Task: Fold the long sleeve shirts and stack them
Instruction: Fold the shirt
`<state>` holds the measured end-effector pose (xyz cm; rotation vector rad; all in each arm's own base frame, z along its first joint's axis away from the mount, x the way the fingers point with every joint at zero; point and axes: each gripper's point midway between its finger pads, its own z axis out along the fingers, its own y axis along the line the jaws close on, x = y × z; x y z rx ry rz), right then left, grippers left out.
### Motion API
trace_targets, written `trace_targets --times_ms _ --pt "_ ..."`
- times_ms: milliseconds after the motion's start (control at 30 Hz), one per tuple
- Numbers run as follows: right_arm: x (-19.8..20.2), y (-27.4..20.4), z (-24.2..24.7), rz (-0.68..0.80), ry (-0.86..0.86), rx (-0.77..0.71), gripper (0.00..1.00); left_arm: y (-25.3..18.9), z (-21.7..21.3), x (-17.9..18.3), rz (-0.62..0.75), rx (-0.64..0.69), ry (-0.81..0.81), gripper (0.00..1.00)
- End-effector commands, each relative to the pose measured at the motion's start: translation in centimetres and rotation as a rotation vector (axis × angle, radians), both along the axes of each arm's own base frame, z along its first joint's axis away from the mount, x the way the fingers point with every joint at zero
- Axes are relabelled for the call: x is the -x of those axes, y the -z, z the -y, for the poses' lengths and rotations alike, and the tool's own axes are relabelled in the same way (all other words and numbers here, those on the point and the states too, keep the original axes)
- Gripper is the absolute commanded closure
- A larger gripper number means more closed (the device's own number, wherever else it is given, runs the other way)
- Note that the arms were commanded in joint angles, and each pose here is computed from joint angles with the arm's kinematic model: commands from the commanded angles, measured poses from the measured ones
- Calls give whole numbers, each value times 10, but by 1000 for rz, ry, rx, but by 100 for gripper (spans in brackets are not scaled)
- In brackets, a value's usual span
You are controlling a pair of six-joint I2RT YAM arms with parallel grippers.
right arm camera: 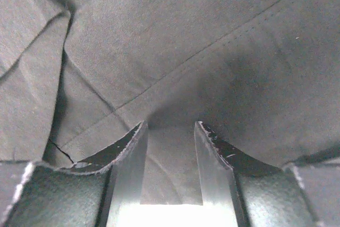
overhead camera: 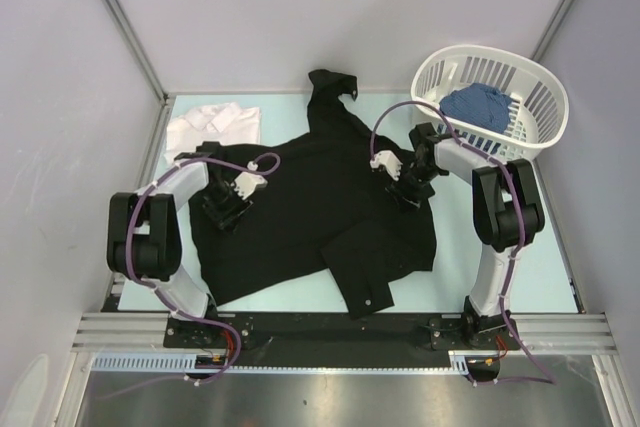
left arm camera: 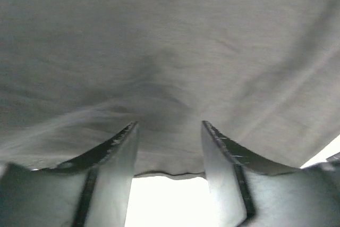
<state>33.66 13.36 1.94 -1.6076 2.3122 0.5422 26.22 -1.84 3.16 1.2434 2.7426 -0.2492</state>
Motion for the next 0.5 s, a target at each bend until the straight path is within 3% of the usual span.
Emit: trace_targets --times_ms 0,300,467 --pt "71 19 24 -218 -66 134 56 3 -23 -25 68 -77 -34 47" --pt "155 1 19 -385 -170 136 58 -16 -46 -68 129 21 -248 45" --pt "187 -4 15 -489 -212 136 58 -18 -51 -78 141 26 -264 44"
